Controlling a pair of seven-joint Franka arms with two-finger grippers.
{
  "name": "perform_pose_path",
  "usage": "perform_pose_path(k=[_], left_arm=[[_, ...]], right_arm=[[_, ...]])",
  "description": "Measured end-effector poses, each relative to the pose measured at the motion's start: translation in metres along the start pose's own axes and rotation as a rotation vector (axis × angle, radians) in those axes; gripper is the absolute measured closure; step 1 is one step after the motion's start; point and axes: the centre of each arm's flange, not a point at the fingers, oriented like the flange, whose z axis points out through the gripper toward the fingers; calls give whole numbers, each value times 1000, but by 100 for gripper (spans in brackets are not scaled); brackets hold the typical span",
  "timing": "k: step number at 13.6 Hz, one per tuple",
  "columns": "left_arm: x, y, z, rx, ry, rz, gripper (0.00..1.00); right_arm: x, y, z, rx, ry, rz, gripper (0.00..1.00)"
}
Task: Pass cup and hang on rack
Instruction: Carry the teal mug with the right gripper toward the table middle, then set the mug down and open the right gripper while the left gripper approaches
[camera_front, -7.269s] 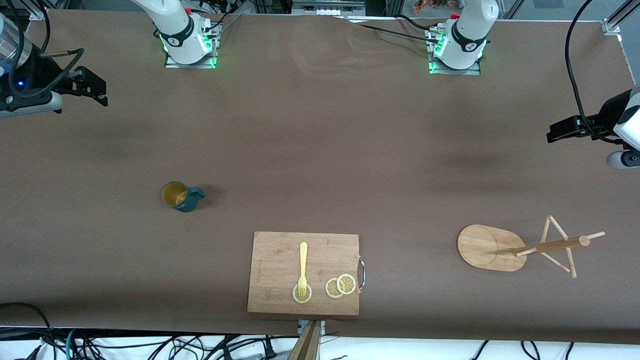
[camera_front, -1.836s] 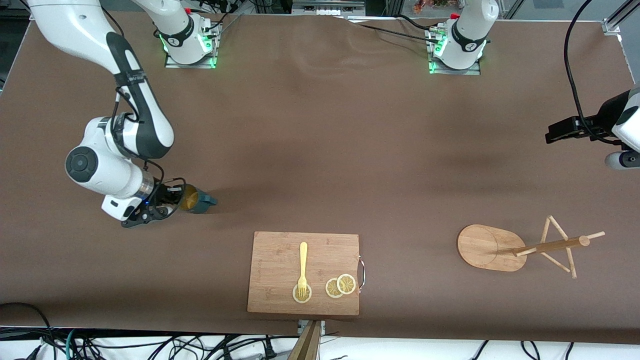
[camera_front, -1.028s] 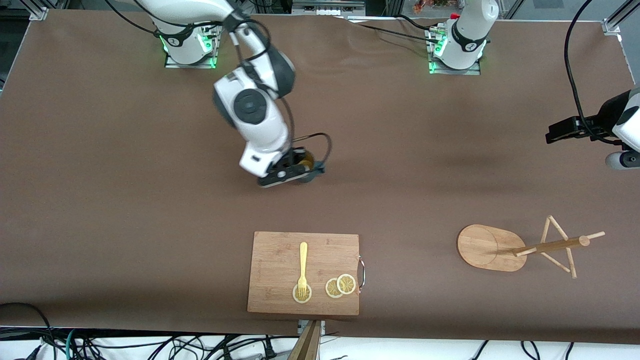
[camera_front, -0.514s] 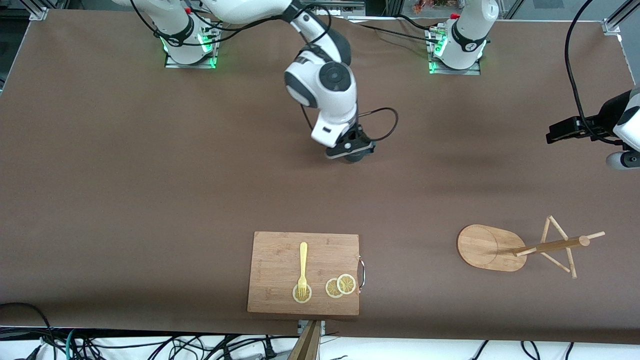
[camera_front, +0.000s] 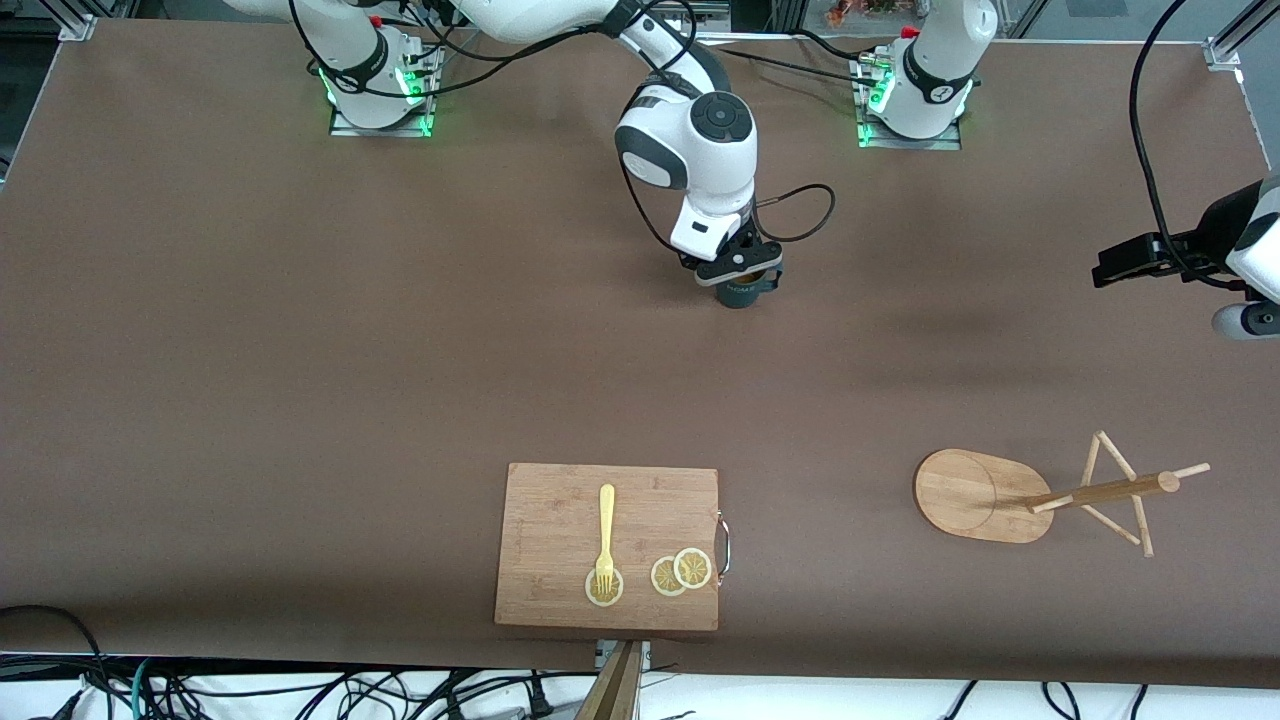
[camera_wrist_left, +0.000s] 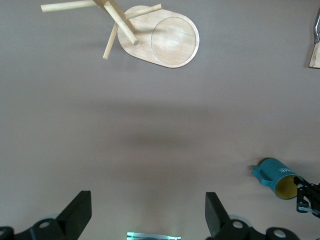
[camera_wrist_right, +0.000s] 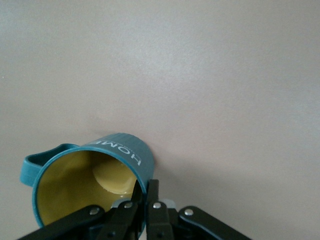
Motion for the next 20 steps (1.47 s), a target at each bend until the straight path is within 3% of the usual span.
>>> perform_pose_path(k=[7, 9, 11, 16, 18, 20], left_arm=[[9, -1, 14, 0, -24, -3, 0], [11, 1, 16, 0, -28, 1, 0], [11, 6, 18, 0, -32, 10, 0], [13, 15, 22, 0, -41, 37, 0], [13, 21, 30, -20, -62, 141, 0], [12, 27, 47, -64, -103, 242, 0]], right_arm=[[-4, -5, 7, -10, 14, -11, 96], [-2, -3, 6, -13, 15, -6, 89], [7, -1, -7, -35, 10, 19, 76], [40, 5, -108, -38, -18, 98, 22], [66, 46, -163, -49, -14, 161, 1], [104, 128, -214, -78, -9, 265, 0]])
